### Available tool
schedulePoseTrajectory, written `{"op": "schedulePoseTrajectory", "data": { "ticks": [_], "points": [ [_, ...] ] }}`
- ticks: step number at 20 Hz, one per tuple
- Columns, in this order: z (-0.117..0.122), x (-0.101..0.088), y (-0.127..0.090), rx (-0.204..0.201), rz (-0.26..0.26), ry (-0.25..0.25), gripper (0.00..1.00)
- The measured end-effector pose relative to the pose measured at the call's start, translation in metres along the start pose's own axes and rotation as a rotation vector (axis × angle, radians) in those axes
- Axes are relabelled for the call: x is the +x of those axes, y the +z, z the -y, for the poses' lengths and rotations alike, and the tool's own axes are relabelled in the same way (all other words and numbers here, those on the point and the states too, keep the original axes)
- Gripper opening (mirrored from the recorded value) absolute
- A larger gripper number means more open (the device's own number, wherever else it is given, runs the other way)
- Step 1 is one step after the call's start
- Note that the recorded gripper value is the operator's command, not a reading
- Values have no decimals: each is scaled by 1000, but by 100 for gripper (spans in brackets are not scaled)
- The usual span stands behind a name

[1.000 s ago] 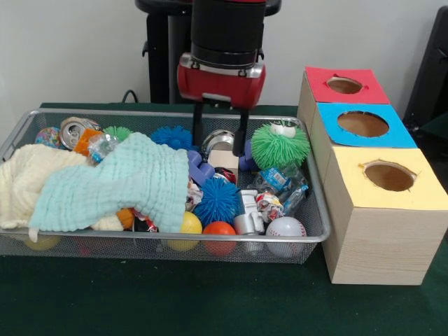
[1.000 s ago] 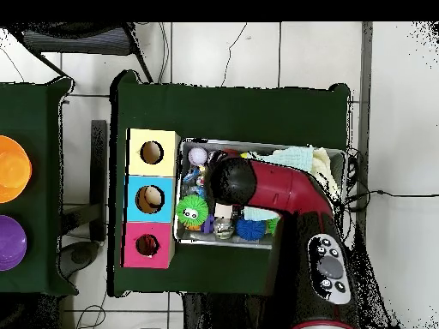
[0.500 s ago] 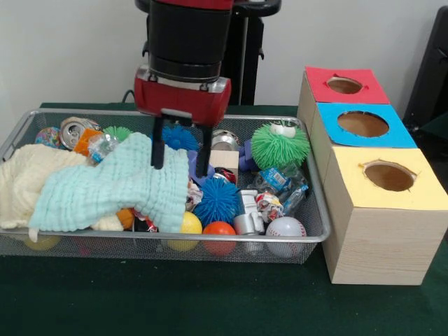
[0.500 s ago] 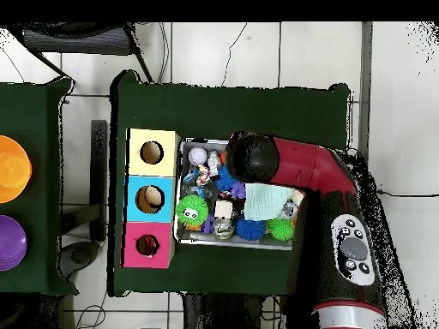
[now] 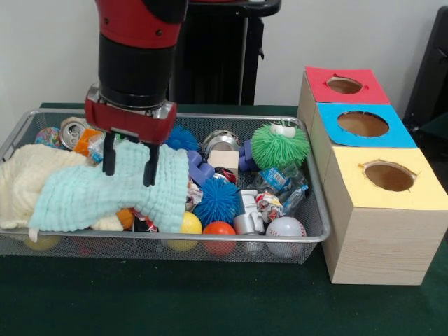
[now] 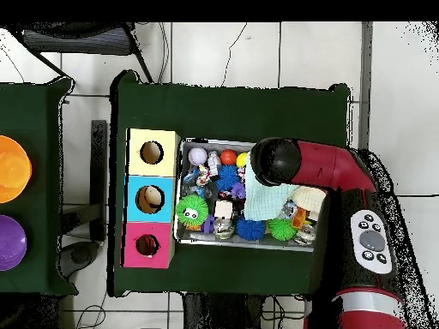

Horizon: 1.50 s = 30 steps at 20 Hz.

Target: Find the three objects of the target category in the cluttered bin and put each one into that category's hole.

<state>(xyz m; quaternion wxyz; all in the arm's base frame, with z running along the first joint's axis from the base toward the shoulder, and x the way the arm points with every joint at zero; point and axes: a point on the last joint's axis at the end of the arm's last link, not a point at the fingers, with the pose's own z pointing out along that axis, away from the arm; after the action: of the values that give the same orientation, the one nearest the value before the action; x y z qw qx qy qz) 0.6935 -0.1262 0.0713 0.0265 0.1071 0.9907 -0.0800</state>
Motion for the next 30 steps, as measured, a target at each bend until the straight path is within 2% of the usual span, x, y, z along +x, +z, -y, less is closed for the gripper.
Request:
{"op": "schedulePoseTrajectory", "data": {
  "ticks": [7,14,18,19,27,30],
  "points": [
    [17,21,35,29,-75,-24,100],
    [21,44,73,24,-139,-29,100],
    [19,53,87,20,-162,-35,100],
    [19,55,91,20,-167,-39,0],
    [11,56,89,8,-167,-48,0],
    [10,58,82,8,-165,-51,0]
  ]
}}
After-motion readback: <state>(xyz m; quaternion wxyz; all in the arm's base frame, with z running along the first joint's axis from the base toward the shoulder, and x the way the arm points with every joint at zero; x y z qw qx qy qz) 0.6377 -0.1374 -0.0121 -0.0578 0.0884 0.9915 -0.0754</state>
